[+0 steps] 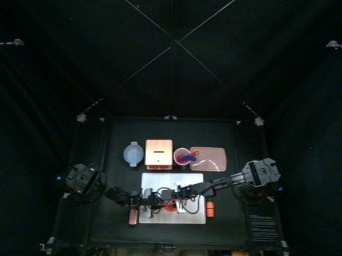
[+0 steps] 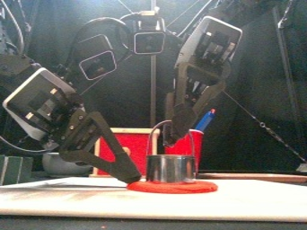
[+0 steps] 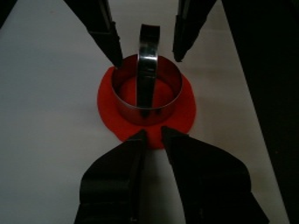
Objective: Get the cutter from the drawer then cut the dough then place the extra dough in the bowl
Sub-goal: Place the extra dough in the bowl
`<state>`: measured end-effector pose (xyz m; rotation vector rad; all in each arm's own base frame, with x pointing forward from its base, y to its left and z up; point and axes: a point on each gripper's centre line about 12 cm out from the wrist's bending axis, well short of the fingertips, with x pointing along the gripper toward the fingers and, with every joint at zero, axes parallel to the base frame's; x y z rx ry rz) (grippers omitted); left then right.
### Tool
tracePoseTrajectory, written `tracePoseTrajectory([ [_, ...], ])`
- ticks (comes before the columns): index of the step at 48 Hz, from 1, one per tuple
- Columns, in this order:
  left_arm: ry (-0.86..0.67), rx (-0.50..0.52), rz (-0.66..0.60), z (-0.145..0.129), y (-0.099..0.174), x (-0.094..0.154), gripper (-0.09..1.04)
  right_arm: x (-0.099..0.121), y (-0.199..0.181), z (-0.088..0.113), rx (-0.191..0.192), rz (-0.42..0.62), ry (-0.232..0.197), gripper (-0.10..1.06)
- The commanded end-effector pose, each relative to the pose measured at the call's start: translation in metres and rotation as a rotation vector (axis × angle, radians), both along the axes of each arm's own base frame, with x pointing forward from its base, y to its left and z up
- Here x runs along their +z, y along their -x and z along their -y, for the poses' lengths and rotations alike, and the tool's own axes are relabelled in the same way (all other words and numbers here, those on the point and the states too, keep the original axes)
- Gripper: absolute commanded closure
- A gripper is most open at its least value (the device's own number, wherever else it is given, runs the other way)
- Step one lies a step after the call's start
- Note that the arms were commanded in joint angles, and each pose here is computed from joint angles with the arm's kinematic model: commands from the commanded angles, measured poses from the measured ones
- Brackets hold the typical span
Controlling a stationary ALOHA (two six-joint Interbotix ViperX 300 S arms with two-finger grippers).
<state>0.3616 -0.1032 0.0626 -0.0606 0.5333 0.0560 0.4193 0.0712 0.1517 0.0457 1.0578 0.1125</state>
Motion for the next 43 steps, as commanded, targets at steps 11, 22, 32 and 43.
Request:
tracePoseTrajectory([
  [11,0.01,0.025,0.012,-0.005,-0.004,0.004,0.28,0.018,-0.006,0.003,-0.04,0.045,-0.006,0.25],
  [22,0.008,0.024,0.01,-0.005,-0.003,0.003,0.28,0.024,-0.006,0.0,-0.032,0.059,-0.001,0.48],
  [32,0.01,0.029,0.006,-0.006,-0.003,0.002,0.28,0.06,0.007,0.001,-0.028,0.107,-0.008,0.49],
  [43,0.01,0.039,-0.001,-0.009,-0.001,0.001,0.28,0.084,0.035,0.01,-0.027,0.153,0.004,0.49],
])
